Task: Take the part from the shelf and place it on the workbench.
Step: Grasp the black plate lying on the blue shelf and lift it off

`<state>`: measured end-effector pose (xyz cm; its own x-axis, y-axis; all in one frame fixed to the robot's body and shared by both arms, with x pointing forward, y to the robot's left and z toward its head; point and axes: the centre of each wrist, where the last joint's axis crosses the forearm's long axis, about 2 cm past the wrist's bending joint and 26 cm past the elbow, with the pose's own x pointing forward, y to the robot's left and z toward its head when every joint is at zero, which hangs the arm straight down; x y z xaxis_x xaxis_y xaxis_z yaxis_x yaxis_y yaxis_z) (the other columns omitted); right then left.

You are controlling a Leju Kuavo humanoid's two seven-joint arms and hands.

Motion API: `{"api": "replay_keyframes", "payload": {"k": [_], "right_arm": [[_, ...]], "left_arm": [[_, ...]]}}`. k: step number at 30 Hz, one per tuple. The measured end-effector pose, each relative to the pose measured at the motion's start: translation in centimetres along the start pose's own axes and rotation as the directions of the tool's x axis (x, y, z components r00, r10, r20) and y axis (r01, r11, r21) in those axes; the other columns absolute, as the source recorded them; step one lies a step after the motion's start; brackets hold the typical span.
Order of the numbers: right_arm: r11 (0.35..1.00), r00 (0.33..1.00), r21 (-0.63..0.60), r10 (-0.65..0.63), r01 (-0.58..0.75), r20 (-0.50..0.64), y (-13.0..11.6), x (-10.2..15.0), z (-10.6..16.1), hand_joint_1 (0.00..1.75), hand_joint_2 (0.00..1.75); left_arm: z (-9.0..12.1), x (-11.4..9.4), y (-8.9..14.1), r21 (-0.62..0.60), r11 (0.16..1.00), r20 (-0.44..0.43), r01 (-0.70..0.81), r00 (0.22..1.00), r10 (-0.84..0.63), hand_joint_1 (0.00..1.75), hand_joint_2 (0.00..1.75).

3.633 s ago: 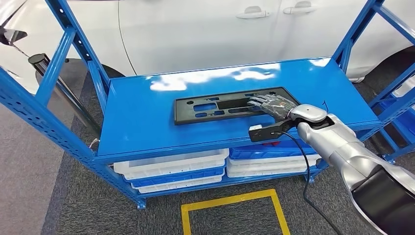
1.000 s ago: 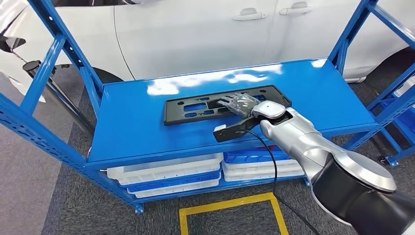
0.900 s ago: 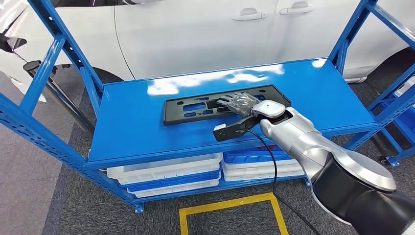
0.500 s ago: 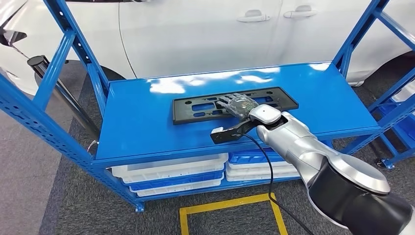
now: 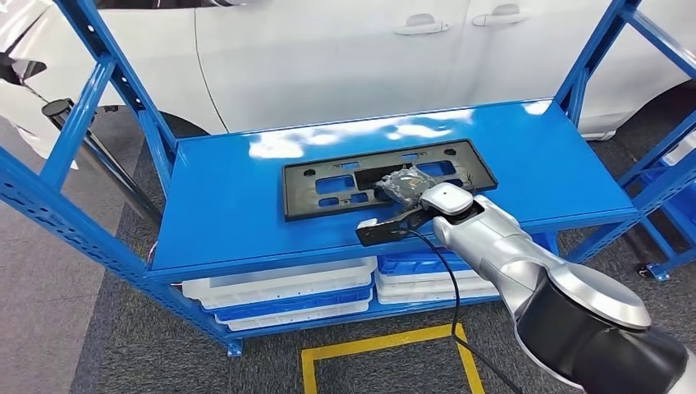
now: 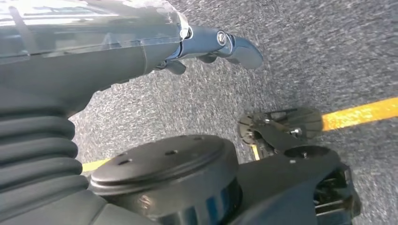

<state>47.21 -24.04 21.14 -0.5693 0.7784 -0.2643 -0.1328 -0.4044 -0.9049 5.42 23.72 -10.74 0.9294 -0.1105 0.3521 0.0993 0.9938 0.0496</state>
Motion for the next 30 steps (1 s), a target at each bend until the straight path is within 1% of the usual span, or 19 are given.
{"api": "replay_keyframes", "payload": {"k": [15, 20, 30], "right_arm": [[1.0, 1.0, 0.003, 0.004, -0.004, 0.01, -0.9, -0.3, -0.1, 1.75, 1.75], [1.0, 1.0, 0.009, 0.001, -0.001, 0.012, -0.5, -0.2, -0.1, 1.75, 1.75], [1.0, 1.0, -0.003, 0.001, -0.001, 0.024, -1.1, -0.4, -0.1, 1.75, 1.75]], "left_arm": [[0.0, -0.1, 0.0, -0.004, 1.0, 0.009, -0.005, 1.0, 0.005, 0.0, 0.0], [0.0, -0.1, -0.1, -0.005, 1.0, 0.008, -0.006, 1.0, 0.006, 0.0, 0.0], [0.0, -0.1, -0.1, -0.005, 1.0, 0.019, -0.012, 1.0, 0.013, 0.0, 0.0]]}}
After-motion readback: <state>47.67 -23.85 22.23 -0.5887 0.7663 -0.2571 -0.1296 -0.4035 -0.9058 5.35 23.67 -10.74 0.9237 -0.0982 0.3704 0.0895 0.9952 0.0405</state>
